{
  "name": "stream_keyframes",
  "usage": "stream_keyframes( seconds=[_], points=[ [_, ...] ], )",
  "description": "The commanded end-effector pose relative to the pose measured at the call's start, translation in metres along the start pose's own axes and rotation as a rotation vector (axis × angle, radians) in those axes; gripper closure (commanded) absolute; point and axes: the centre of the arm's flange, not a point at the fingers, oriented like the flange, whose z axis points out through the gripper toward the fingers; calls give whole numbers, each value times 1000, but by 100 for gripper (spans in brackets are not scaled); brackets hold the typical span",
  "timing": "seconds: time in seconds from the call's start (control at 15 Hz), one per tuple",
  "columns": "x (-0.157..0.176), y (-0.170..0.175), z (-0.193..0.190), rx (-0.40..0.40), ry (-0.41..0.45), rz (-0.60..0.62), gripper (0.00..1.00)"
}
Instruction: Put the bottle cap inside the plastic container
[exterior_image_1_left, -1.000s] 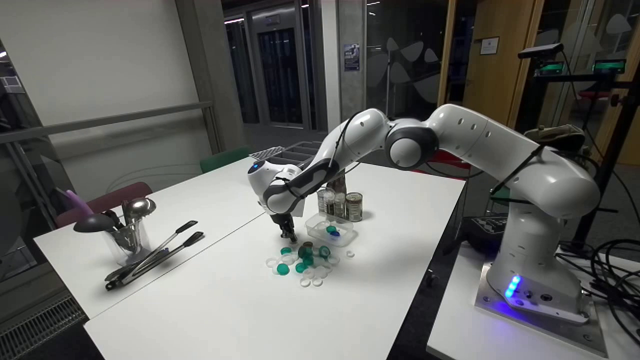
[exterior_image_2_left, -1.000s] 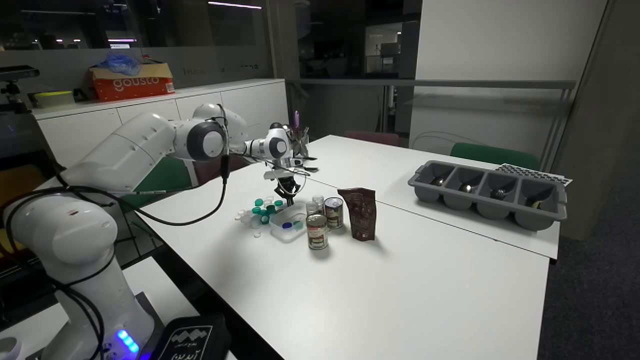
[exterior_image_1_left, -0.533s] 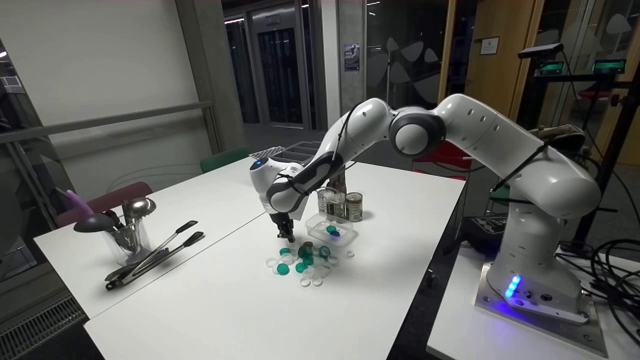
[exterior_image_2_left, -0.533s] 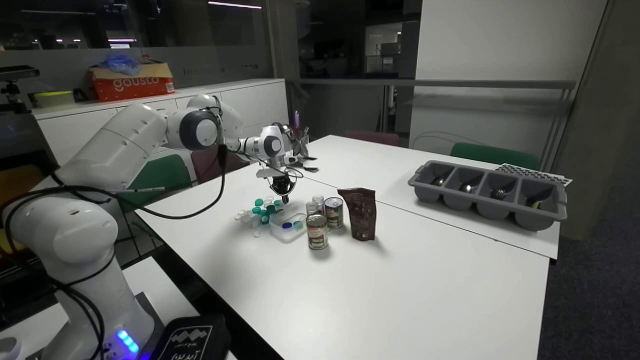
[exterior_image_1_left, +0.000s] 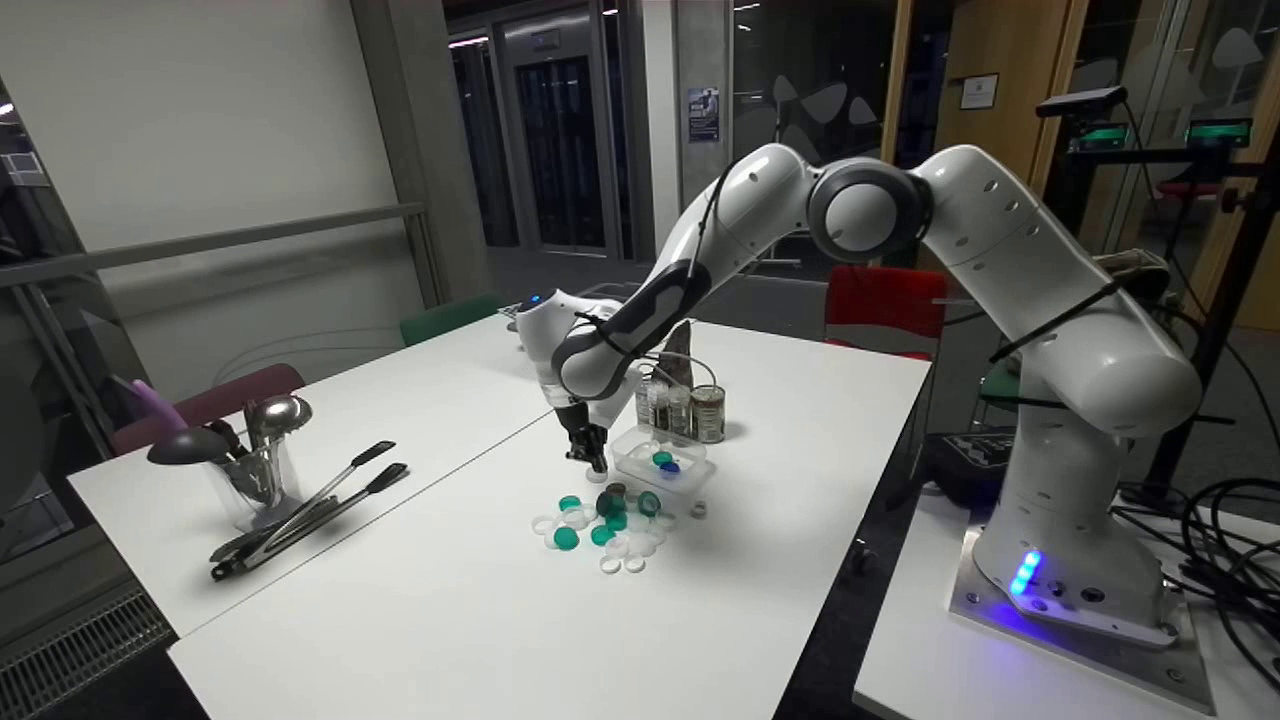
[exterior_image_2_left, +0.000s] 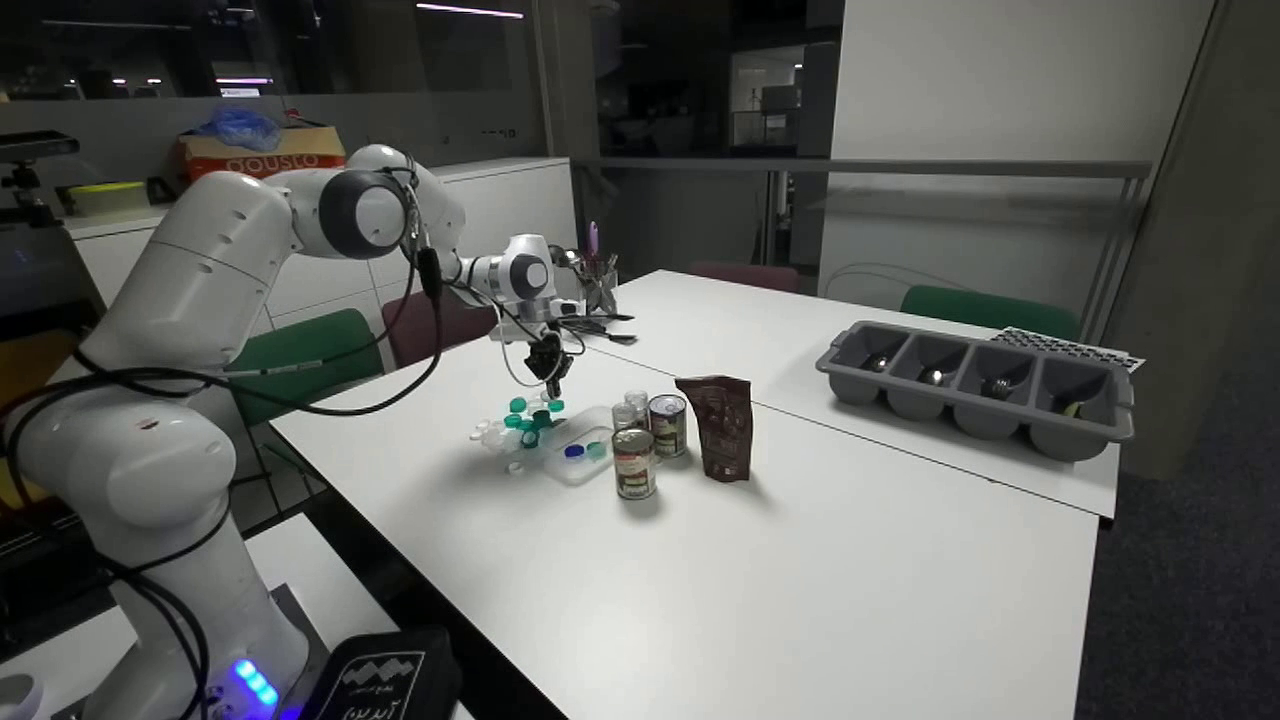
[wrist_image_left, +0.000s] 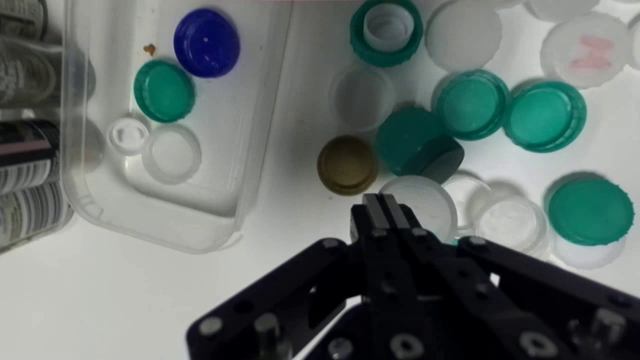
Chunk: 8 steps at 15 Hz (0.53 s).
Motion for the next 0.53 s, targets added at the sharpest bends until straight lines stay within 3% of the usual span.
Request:
stream_keyframes(
  seconds=[0.0, 0.47],
  points=[
    [-80, 16, -17, 23, 15, 94, 100],
    [-140, 42, -10, 85, 36, 247, 100]
  ],
)
